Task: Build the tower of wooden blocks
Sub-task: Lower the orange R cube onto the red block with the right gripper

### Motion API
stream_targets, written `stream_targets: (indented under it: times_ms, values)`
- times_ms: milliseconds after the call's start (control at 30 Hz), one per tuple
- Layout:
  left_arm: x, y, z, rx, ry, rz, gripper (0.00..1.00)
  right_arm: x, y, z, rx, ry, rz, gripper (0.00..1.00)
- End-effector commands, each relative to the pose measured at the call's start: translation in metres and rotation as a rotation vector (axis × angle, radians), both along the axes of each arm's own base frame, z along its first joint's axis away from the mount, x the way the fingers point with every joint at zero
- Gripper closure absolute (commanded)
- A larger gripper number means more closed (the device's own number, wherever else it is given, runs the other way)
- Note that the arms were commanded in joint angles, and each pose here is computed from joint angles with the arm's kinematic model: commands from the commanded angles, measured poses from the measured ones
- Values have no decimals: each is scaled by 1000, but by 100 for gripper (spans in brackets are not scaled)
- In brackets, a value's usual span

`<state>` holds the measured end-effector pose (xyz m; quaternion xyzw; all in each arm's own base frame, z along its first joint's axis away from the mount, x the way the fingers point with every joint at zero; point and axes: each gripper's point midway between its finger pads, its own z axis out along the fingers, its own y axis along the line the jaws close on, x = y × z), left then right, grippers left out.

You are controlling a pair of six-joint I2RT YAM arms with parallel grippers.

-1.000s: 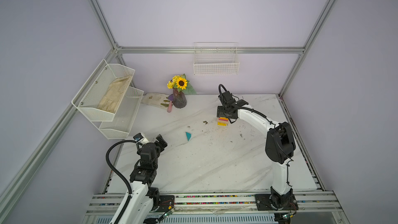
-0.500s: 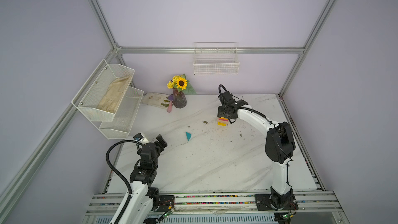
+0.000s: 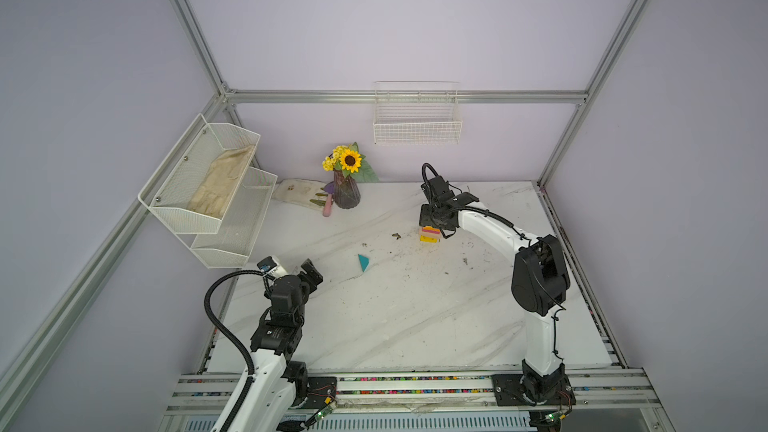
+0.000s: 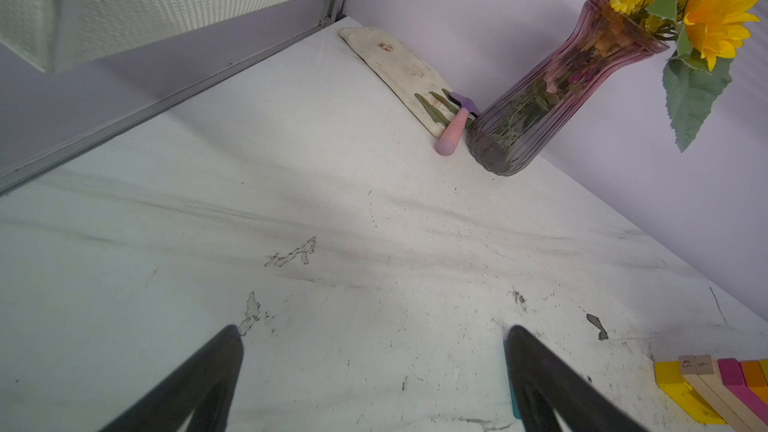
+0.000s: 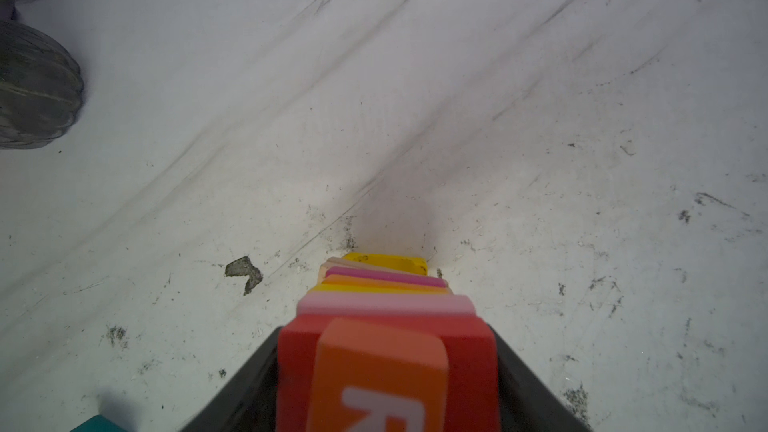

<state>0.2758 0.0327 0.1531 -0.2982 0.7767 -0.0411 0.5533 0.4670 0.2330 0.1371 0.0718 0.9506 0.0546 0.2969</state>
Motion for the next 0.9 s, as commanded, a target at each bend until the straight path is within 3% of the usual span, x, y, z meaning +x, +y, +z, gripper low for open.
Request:
stream_targets:
  times_ms: [0, 433, 600, 733, 867]
  values:
    - [0, 1, -7, 9, -8, -4, 3, 1, -1, 0, 5, 9, -15, 30]
    - [0, 1, -7, 9, -7, -4, 3, 0, 0, 0, 12, 13, -16, 30]
    - [1, -2, -7, 5, -11, -18, 1, -3, -4, 11, 13, -11, -20, 19]
    - [12, -35, 2, -12, -30, -223, 5, -9, -13, 37, 10, -62, -24, 10]
    - [14, -59, 5, -143, -33, -319, 0, -21, -28, 73, 12, -144, -49, 3]
